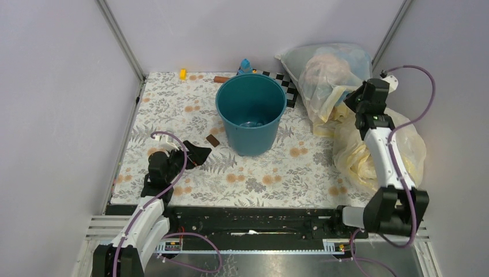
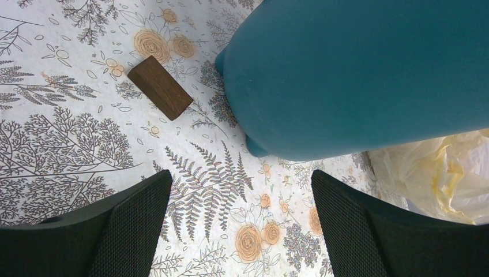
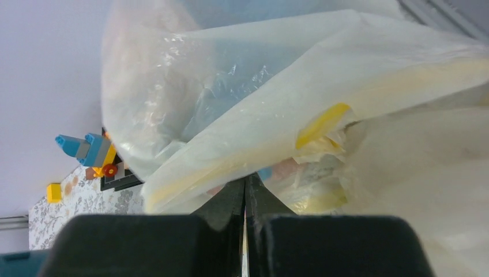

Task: Put the trash bags into the trash bin

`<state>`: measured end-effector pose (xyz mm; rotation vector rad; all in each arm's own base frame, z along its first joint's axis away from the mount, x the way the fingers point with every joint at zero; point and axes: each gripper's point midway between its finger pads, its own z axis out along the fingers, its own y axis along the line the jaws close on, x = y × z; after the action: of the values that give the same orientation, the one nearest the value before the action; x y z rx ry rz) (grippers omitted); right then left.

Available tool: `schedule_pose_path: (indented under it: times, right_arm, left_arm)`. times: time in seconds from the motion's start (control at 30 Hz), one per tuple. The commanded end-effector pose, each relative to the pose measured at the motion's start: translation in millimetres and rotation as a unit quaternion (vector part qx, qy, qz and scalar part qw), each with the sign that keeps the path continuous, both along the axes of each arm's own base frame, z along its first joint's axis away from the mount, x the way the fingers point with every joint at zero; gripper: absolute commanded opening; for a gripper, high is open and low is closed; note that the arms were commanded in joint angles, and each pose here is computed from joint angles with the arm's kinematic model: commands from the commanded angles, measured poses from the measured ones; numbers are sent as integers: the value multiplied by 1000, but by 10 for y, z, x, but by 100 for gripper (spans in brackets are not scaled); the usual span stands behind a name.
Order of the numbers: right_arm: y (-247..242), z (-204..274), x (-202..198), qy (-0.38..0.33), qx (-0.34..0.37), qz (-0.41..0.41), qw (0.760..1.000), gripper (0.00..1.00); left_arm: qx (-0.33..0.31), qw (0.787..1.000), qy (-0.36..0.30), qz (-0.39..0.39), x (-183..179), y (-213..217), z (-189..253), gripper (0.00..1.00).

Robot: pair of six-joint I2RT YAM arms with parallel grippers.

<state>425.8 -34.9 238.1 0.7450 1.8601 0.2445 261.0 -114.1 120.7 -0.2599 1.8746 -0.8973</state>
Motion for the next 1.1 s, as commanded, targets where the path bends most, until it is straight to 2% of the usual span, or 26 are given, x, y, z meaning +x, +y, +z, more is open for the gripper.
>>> schedule_pose_path:
  times: [0.0, 0.23, 0.33, 0.43, 0.53, 0.8, 1.07]
  right_arm:
    - [-116, 185, -421, 8, -30, -35, 999, 0]
    - [-57, 597, -844, -32, -38, -27, 998, 0]
    - [239, 855, -964, -61, -10, 46, 997, 0]
    - [626, 1118, -1122, -83, 27, 143, 986, 0]
    - [808, 1401, -1293, -103, 34, 193, 975, 0]
    - [941, 2422, -1644, -200, 4, 229, 953, 0]
    - [1028, 3118, -1806, -256, -6, 250, 934, 0]
  left_arm:
    - [-4, 1000, -23, -13, 6, -42, 104, 92]
    - [-4, 1000, -24, -15, -11, -51, 113, 93]
    - [-6, 1000, -26, -16, -9, -55, 122, 93]
    - [-10, 999, -26, -19, -8, -68, 125, 93]
    - [-13, 999, -25, -23, -7, -83, 126, 93]
    - [-15, 999, -28, -28, -12, -108, 136, 93]
    - [-14, 999, -30, -30, -19, -113, 141, 93]
